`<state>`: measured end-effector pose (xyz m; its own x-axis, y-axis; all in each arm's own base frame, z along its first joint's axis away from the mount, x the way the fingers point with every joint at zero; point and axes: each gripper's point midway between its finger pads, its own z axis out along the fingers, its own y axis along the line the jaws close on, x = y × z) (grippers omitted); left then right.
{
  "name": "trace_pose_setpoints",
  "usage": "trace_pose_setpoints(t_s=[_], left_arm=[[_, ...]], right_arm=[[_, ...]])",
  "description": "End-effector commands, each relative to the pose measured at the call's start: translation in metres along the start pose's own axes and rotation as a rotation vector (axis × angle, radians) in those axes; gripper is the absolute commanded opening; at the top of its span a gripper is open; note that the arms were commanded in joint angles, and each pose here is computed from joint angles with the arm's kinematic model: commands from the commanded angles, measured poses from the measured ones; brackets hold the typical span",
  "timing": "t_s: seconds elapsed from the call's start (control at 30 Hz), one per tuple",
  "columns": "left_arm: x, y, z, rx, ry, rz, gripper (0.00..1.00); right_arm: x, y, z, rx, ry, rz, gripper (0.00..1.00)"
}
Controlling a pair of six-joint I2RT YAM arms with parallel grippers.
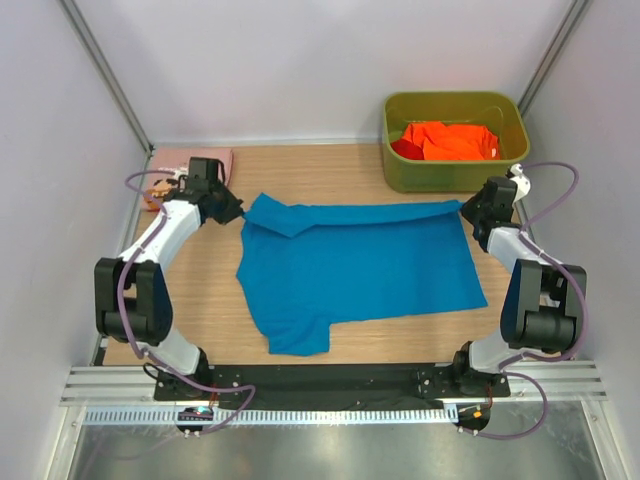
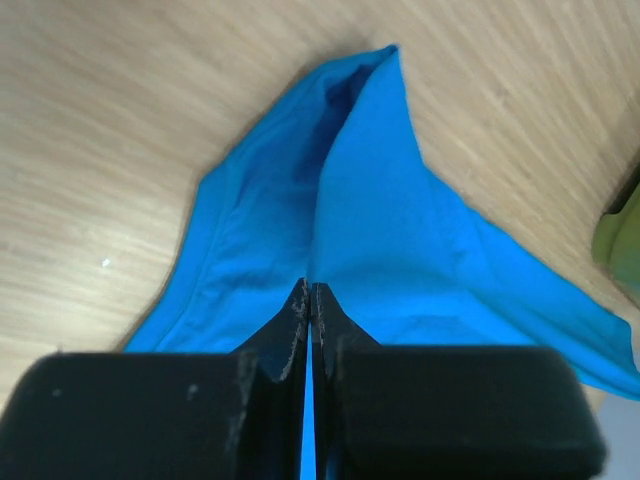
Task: Fold and stack the t-shirts
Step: Fold the tshirt
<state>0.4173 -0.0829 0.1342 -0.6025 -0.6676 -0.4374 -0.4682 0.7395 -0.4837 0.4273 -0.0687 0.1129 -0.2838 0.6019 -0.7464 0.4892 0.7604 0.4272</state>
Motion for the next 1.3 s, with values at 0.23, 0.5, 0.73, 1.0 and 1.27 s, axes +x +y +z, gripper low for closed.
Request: trace_pose_setpoints(t_s=[0.23, 0.5, 0.73, 1.0, 1.27], left_arm=[[0.05, 0.031, -0.015, -0.018, 0.043, -0.055, 0.0], [0.082, 0.065, -0.005, -0.093, 0.033, -0.046, 0.0], [0.089, 0.075, -0.01, -0.107, 0.035, -0.057, 0.0], [0.076, 0.07, -0.026, -0.1, -0.014, -0.042, 0.0], [0.1, 0.079, -0.025, -0.098, 0.022, -0.048, 0.0]], right_arm=[[-0.001, -0.019, 0.01, 0.097, -0.002, -0.013, 0.01], [0.021, -0.047, 0.012, 0.198, 0.066, -0.001, 0.01], [0.025, -0.056, 0.014, 0.221, 0.081, 0.0, 0.01], [0.021, -0.052, 0.016, 0.191, 0.094, 0.014, 0.01], [0.031, -0.059, 0.017, 0.212, 0.118, 0.012, 0.04]])
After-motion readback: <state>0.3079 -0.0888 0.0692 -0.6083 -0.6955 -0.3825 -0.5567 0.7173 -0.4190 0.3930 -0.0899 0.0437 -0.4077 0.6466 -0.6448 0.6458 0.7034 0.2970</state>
